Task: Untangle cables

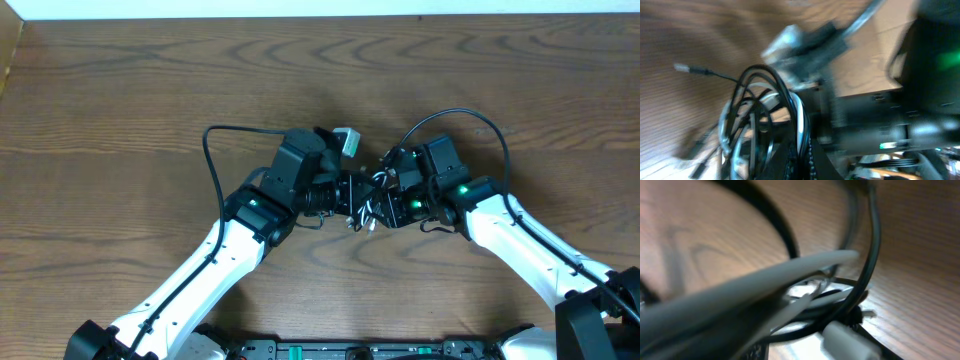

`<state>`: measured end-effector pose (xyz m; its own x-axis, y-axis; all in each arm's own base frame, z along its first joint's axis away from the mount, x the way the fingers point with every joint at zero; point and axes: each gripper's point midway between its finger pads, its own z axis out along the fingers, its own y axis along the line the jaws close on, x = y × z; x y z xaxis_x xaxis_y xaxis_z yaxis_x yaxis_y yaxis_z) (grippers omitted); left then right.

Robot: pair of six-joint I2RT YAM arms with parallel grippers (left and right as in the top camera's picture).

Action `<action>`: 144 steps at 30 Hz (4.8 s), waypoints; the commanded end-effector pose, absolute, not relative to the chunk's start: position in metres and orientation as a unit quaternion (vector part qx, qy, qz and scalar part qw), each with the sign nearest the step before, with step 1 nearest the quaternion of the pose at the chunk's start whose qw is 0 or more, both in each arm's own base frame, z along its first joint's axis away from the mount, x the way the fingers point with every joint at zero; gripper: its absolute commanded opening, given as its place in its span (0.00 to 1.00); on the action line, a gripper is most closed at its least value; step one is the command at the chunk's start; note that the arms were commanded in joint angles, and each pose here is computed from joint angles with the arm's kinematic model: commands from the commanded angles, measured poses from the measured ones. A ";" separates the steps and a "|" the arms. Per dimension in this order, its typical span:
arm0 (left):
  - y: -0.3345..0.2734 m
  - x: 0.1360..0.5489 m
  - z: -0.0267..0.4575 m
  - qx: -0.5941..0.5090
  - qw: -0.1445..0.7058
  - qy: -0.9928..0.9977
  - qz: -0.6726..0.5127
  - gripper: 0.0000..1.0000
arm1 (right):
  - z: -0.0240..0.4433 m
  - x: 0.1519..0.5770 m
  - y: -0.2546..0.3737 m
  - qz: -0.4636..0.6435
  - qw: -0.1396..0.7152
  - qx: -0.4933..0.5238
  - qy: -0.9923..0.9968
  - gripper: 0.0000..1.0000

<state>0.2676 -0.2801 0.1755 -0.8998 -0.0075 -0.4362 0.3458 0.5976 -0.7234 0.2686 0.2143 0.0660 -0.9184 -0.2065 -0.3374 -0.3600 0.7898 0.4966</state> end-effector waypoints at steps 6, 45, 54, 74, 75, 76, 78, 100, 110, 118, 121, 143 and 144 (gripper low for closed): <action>-0.297 0.255 0.213 0.132 0.191 0.824 -0.516 0.08 | 0.056 0.292 0.177 0.170 0.173 -0.040 0.969 0.26; -0.108 0.308 0.173 -0.092 0.246 0.905 -0.336 0.46 | 0.054 0.284 0.159 0.211 0.130 -0.045 0.968 0.01; -0.144 0.289 0.163 -0.044 0.204 0.915 -0.345 0.50 | 0.098 0.270 0.220 0.404 0.120 -0.131 0.897 0.01; -0.204 0.280 0.100 0.017 0.107 0.934 -0.341 0.50 | 0.152 0.257 0.253 0.548 0.125 -0.204 0.801 0.01; -0.204 0.281 0.097 0.016 0.105 0.934 -0.340 0.50 | 0.152 0.257 0.253 0.548 0.125 -0.204 0.801 0.01; -0.204 0.282 0.094 0.015 0.103 0.935 -0.339 0.50 | 0.152 0.257 0.253 0.548 0.125 -0.204 0.801 0.01; -0.205 0.283 0.088 0.013 0.096 0.936 -0.337 0.50 | 0.152 0.257 0.253 0.548 0.125 -0.204 0.801 0.01; -0.232 0.271 0.069 0.056 0.082 0.941 -0.325 0.48 | 0.158 0.247 0.263 0.563 0.118 -0.227 0.786 0.01; -0.181 0.267 0.040 0.015 0.078 0.980 -0.181 0.07 | 0.144 0.257 0.258 0.523 0.133 -0.210 0.816 0.01; -0.150 0.262 0.037 -0.019 0.056 0.987 -0.146 0.07 | 0.050 0.287 0.153 0.161 0.151 -0.081 0.972 0.01; -0.151 0.265 0.048 -0.023 0.065 0.983 -0.171 0.08 | 0.038 0.284 0.098 0.009 0.146 -0.051 0.988 0.01; -0.168 0.268 0.123 0.027 0.154 0.948 -0.277 0.08 | 0.105 0.282 0.222 0.393 0.183 -0.209 0.876 0.53; -0.164 0.267 0.119 0.023 0.153 0.952 -0.265 0.07 | 0.106 0.282 0.223 0.397 0.184 -0.210 0.874 0.54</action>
<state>0.2632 -0.1758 0.1245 -0.9588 -0.0349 -0.2819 0.1345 0.8184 -0.5587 0.2957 0.2037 0.0842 -0.8646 -0.1978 -0.4619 -0.4449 0.7286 0.5207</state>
